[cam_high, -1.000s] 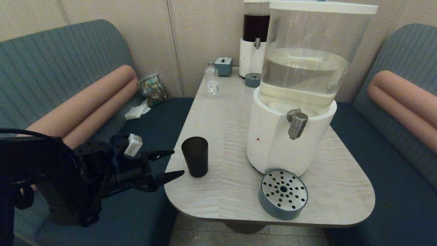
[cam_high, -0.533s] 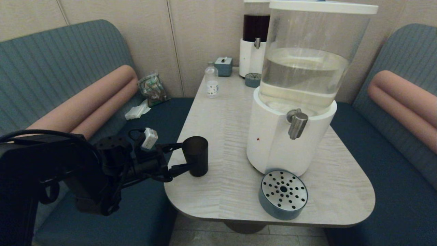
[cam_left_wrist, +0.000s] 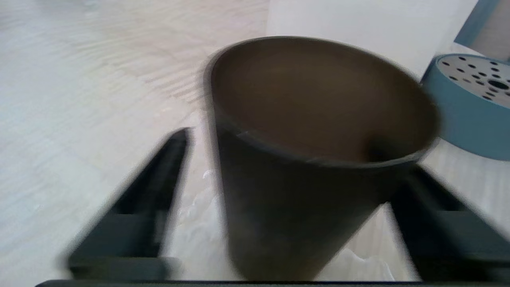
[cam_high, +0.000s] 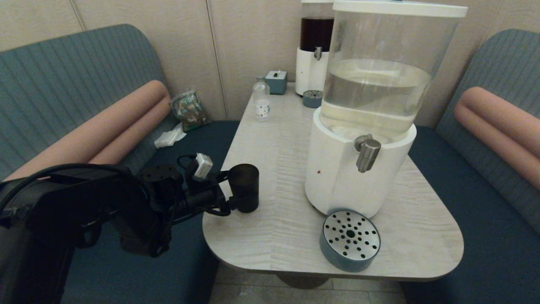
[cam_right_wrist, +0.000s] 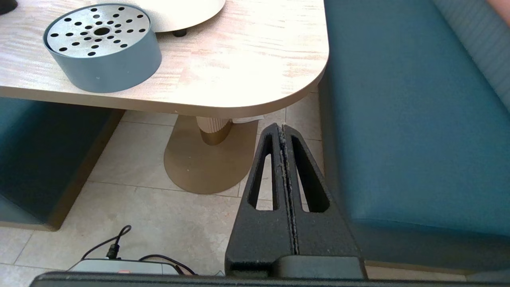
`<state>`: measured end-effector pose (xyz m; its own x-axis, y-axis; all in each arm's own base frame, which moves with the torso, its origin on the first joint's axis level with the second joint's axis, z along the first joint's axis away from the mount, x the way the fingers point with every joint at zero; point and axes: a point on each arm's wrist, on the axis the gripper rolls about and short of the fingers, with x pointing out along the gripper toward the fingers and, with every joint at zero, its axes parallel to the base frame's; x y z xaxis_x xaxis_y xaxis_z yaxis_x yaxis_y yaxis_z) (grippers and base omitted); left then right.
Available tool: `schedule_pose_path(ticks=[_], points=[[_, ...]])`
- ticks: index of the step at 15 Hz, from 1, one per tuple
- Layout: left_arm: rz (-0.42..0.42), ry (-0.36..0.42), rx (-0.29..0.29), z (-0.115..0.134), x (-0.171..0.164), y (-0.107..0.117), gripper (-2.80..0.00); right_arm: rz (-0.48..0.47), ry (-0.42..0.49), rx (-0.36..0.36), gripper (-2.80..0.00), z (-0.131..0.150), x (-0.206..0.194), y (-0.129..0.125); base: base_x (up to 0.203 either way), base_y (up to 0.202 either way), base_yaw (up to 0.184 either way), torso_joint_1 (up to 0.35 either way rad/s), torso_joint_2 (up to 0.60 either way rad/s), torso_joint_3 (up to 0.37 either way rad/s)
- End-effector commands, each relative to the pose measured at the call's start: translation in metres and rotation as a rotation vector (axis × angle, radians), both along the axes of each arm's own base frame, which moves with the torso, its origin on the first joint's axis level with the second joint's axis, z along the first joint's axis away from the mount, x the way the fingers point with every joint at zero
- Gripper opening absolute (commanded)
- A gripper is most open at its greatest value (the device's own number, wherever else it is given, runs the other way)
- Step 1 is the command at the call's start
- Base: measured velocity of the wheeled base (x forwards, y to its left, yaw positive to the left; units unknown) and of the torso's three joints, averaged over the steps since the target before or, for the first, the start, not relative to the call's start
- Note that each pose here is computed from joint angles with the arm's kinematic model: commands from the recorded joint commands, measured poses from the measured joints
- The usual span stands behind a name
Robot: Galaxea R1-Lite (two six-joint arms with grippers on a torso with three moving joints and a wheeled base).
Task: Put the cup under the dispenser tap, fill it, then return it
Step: Pick up the cup, then place it under the water dispenser
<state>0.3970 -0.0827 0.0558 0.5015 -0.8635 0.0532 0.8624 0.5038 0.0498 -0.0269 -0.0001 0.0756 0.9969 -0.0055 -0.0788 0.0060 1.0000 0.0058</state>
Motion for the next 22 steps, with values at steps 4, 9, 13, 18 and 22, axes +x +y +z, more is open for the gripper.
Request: schedule_pose_path(ticks=[4, 9, 13, 18, 22], points=[[0.001, -0.017, -0.009, 0.002, 0.004, -0.004, -2.80, -0.001, 0.001, 0.000, -2.80, 0.000, 0.000, 0.000, 0.000, 0.000, 0.000, 0.000, 0.00, 0.000], [0.000, -0.003, -0.005, 0.011, -0.011, -0.002, -2.80, -0.001, 0.001, 0.000, -2.80, 0.000, 0.000, 0.000, 0.000, 0.000, 0.000, 0.000, 0.00, 0.000], [-0.042, -0.039, -0.014, 0.055, -0.057, -0.009, -2.80, -0.001, -0.001, 0.000, -2.80, 0.000, 0.000, 0.000, 0.000, 0.000, 0.000, 0.000, 0.00, 0.000], [-0.159, -0.038, -0.051, 0.072, -0.084, -0.059, -2.80, -0.001, -0.001, 0.000, -2.80, 0.000, 0.000, 0.000, 0.000, 0.000, 0.000, 0.000, 0.00, 0.000], [-0.262, -0.067, -0.099, 0.075, -0.077, -0.110, -2.80, 0.000, 0.000, 0.000, -2.80, 0.000, 0.000, 0.000, 0.000, 0.000, 0.000, 0.000, 0.00, 0.000]])
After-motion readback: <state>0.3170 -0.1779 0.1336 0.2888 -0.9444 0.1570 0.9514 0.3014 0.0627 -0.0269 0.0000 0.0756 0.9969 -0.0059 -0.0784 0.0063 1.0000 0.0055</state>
